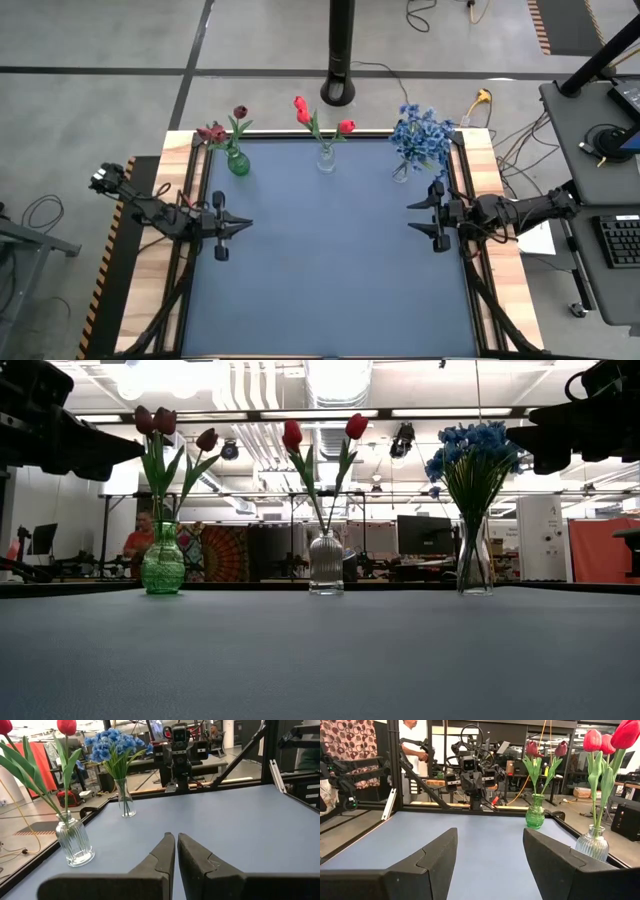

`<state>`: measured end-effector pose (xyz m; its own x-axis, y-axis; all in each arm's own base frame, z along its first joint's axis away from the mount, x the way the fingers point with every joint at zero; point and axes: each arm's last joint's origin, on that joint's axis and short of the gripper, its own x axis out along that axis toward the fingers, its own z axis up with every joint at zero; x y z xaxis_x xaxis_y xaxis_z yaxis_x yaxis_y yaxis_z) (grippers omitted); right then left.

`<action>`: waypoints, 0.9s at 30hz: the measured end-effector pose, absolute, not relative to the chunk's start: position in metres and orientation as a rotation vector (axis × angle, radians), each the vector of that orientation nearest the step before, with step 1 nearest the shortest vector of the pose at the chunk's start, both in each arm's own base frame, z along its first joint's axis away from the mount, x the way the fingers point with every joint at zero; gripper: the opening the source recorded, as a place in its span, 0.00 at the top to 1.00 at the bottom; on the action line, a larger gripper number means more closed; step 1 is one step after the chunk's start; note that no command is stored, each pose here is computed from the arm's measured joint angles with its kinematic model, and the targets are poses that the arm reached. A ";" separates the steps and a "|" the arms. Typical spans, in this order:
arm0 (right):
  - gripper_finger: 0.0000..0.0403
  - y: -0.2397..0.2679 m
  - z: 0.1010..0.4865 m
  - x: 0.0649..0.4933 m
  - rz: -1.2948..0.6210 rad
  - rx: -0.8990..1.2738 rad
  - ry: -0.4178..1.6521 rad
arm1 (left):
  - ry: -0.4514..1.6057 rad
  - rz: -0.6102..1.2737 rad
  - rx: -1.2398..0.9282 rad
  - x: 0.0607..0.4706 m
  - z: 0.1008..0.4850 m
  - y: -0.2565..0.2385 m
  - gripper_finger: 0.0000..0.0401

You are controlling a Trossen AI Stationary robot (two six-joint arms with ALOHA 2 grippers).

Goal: Sort flowers into vase by color
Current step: Return to Home Position

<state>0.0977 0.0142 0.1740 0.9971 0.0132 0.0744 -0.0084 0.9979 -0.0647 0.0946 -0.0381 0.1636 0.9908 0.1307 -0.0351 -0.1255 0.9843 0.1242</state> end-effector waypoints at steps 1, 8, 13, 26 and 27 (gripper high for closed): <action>0.46 0.014 0.174 0.098 0.011 -0.064 -0.075 | 0.045 0.129 0.124 0.095 0.163 -0.038 0.98; 0.46 0.014 0.174 0.098 0.011 -0.064 -0.075 | 0.061 0.128 0.135 0.096 0.162 -0.039 0.98; 0.46 0.014 0.174 0.098 0.011 -0.064 -0.074 | 0.070 0.127 0.141 0.096 0.161 -0.039 0.98; 0.46 0.014 0.174 0.098 0.011 -0.064 -0.075 | 0.080 0.127 0.149 0.097 0.160 -0.039 0.98; 0.46 0.014 0.174 0.098 0.011 -0.064 -0.075 | 0.080 0.127 0.149 0.097 0.160 -0.039 0.98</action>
<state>0.0977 0.0142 0.1740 0.9971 0.0132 0.0744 -0.0084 0.9979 -0.0647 0.0969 -0.0395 0.1599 0.9888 0.1322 -0.0697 -0.1204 0.9809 0.1527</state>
